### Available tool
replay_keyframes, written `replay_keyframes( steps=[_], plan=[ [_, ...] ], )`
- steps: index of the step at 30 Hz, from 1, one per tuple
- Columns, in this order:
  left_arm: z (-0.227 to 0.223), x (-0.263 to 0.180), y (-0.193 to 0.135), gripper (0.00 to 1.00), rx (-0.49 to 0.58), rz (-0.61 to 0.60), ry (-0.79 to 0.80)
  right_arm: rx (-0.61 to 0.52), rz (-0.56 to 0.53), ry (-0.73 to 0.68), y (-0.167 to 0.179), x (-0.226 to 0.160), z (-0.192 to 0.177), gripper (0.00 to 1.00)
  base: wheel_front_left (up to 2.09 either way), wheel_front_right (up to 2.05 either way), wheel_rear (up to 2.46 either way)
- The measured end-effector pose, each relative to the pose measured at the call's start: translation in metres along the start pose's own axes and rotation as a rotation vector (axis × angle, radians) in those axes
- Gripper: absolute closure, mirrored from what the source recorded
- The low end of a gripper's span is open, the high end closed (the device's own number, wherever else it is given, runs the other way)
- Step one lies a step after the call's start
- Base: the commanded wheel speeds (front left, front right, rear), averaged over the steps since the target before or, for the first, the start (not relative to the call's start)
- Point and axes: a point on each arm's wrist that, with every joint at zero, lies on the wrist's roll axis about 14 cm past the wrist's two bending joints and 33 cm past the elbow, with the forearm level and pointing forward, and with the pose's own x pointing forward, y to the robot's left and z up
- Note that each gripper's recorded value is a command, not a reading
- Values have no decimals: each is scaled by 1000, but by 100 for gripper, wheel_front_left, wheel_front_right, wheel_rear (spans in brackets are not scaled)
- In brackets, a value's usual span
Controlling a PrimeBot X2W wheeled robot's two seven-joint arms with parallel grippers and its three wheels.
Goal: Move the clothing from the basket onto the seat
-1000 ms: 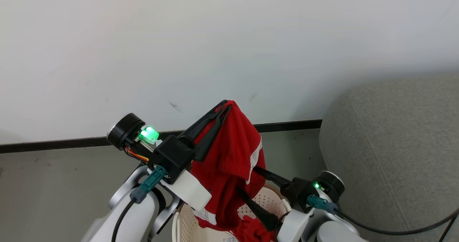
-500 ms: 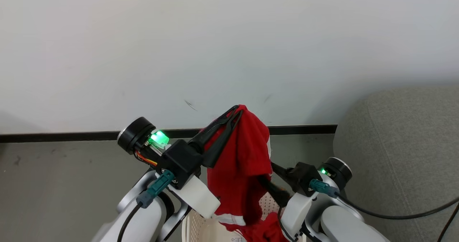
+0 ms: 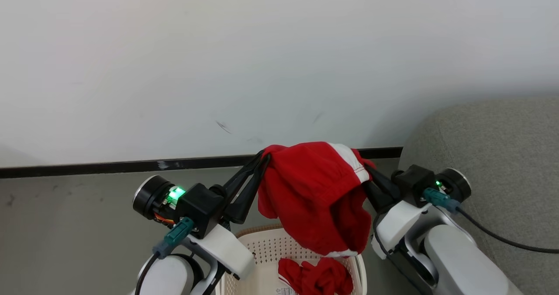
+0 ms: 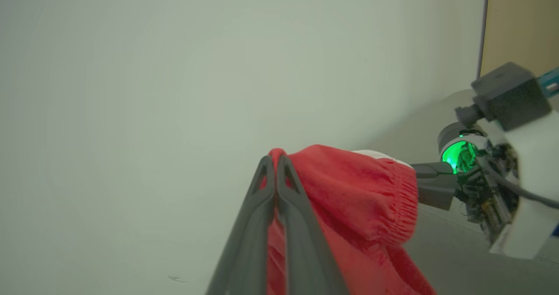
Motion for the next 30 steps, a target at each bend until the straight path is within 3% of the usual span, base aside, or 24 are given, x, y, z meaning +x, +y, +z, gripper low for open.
replay_keyframes(
  steps=[5,6,8,9,10,20,30],
  plan=[
    [-18,-2,-2,100,-46,6,41,-8,-110,-48,-39,-10,16,100,0,0,0],
    [-21,-2,-3,77,-52,3,50,-13,-127,-57,-46,-13,19,100,0,0,0],
    [-27,-3,-6,49,-62,3,59,-28,-162,-69,-59,-19,24,100,0,0,0],
    [-29,-2,-7,15,-70,0,65,-33,-177,-79,-65,-21,28,100,0,0,0],
    [-30,-1,-8,0,-76,-2,62,-37,-195,-87,-71,-24,31,100,0,0,0],
    [-51,-2,-33,0,-134,-60,98,-134,-322,-85,-119,-65,41,100,0,0,0],
    [-68,-3,-80,0,-204,-184,134,-214,-495,-63,-164,-127,49,100,0,0,0]
  ],
)
